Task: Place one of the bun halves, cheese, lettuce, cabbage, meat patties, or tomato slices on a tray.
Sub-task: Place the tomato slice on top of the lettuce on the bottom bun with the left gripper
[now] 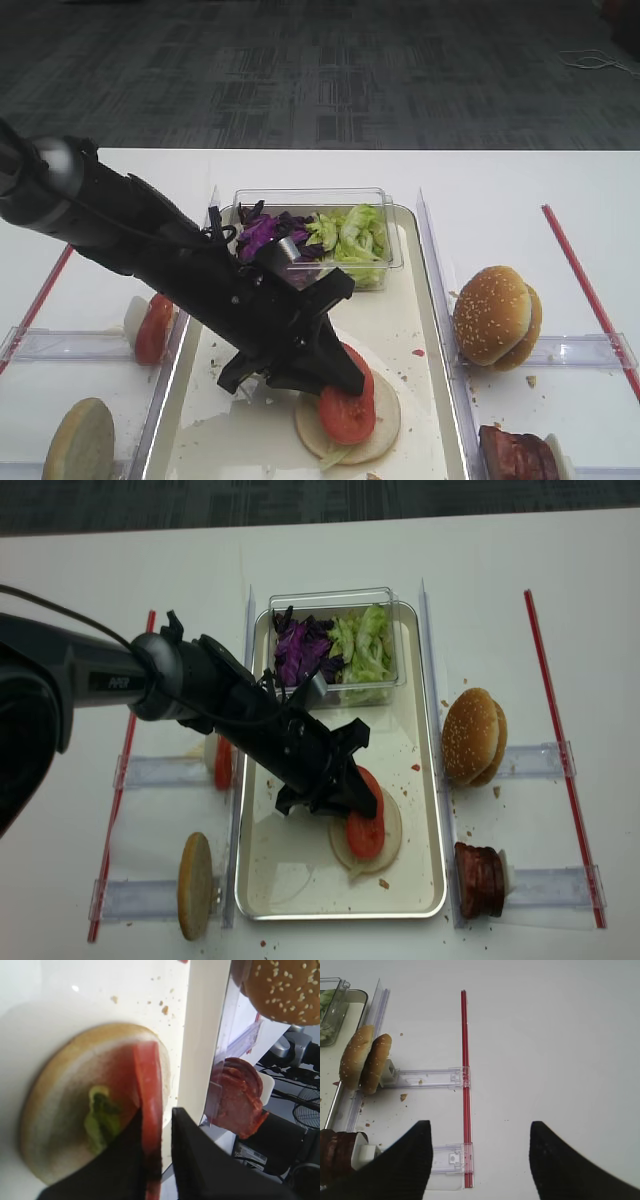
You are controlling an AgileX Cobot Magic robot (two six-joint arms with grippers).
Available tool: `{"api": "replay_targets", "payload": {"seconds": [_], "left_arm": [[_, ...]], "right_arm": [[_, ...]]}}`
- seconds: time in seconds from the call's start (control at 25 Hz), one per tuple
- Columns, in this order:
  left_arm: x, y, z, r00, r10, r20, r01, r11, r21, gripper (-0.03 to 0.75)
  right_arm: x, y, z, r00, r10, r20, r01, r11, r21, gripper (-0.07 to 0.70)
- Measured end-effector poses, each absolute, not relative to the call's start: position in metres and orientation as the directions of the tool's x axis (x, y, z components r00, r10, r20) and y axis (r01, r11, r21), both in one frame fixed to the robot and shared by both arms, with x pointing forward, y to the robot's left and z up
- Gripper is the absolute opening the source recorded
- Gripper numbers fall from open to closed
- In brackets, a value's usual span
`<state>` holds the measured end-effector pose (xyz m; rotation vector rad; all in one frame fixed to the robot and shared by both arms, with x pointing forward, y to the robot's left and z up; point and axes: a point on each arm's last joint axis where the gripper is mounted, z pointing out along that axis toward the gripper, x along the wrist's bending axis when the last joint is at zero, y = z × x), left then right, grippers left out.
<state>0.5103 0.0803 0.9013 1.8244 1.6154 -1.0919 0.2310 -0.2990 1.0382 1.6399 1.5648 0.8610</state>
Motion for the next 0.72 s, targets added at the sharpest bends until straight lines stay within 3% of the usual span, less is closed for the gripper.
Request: {"api": "replay_targets", "payload": {"seconds": [0.2,0.4,0.72], "left_arm": [[0.5103,0.0803,0.9013,-0.016,0.597,-0.802,0.967,-0.194,-0.164,0.144],[0.5098,0.0802,0.9016,-0.020,0.596,-0.803,0.966,-0.196,-0.170,0.215],[0.5086,0.0801,0.9022,-0.040,0.595,-0.803,0.962,-0.195,-0.193,0.227]], "right_arm": [[0.2310,-0.2990,1.0382,0.048,0.999,-0.003,0.532,-0.023,0.846,0.466],[0.2310,-0.2990,1.0382,0.050,0.999,0.000,0.532,-0.027,0.846,0.466],[0.2310,-0.2990,1.0382,0.052,0.999,0.002,0.532,-0.030,0.846,0.466]]}}
